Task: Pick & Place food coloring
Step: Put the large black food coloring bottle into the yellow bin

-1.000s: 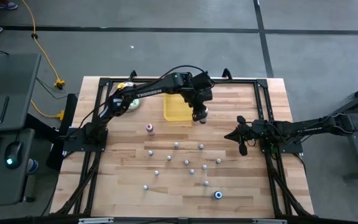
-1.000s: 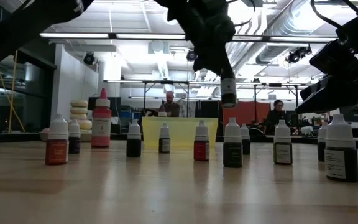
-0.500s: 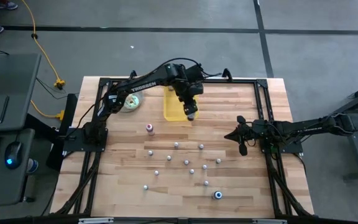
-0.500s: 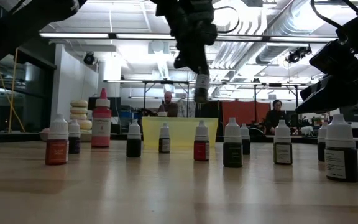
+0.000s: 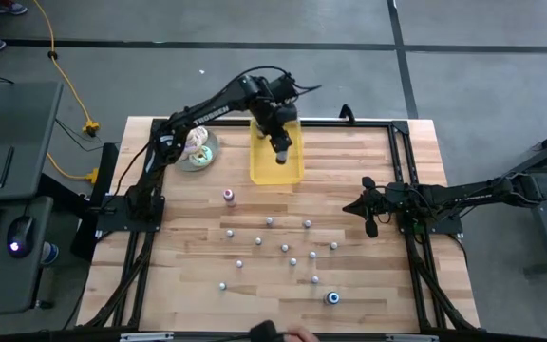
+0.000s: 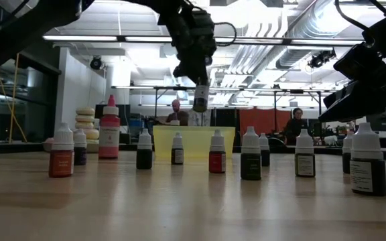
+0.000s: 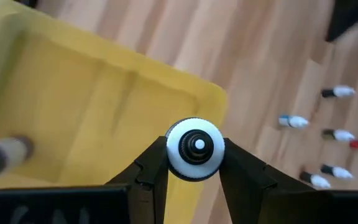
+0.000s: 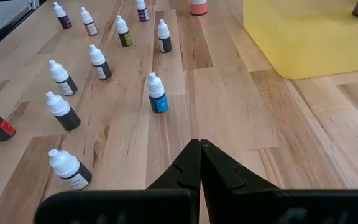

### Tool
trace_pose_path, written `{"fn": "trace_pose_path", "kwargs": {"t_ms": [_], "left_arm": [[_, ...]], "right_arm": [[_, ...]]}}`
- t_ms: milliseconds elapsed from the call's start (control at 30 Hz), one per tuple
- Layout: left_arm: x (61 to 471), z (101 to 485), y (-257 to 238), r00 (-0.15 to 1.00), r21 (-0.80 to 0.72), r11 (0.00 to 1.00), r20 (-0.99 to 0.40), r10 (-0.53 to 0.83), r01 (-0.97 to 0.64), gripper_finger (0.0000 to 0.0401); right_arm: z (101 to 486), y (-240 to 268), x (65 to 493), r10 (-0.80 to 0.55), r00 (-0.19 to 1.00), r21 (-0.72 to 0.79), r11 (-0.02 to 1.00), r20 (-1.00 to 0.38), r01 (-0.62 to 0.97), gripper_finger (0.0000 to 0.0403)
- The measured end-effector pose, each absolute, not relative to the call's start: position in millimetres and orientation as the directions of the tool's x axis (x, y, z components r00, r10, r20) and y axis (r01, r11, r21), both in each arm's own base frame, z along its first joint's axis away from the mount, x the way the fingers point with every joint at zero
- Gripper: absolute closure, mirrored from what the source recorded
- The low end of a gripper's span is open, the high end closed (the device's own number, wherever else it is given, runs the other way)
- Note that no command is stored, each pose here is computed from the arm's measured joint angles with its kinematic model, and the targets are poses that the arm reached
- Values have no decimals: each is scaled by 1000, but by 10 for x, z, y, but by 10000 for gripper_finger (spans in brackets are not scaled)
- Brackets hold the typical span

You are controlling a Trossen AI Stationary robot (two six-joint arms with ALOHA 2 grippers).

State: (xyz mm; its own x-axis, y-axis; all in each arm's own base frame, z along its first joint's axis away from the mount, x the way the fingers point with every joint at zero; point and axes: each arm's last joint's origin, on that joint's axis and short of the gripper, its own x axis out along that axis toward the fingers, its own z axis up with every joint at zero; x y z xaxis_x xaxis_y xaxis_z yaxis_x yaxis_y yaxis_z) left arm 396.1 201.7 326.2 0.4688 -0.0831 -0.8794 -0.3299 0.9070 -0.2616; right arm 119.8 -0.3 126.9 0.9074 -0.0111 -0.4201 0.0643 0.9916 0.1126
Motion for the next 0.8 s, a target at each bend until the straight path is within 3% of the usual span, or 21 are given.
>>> {"fn": "trace_pose_path", "kwargs": {"t_ms": [400, 800], "left_arm": [[3908, 2976, 2393, 422, -149, 817, -898, 125, -558, 294], [4006, 2534, 2488, 413, 31, 887, -877, 245, -460, 294]], "right_arm": [[1270, -2, 1198, -11, 908, 113, 992, -420, 64, 402], [1271, -2, 1199, -11, 908, 113, 992, -419, 64, 402]]}}
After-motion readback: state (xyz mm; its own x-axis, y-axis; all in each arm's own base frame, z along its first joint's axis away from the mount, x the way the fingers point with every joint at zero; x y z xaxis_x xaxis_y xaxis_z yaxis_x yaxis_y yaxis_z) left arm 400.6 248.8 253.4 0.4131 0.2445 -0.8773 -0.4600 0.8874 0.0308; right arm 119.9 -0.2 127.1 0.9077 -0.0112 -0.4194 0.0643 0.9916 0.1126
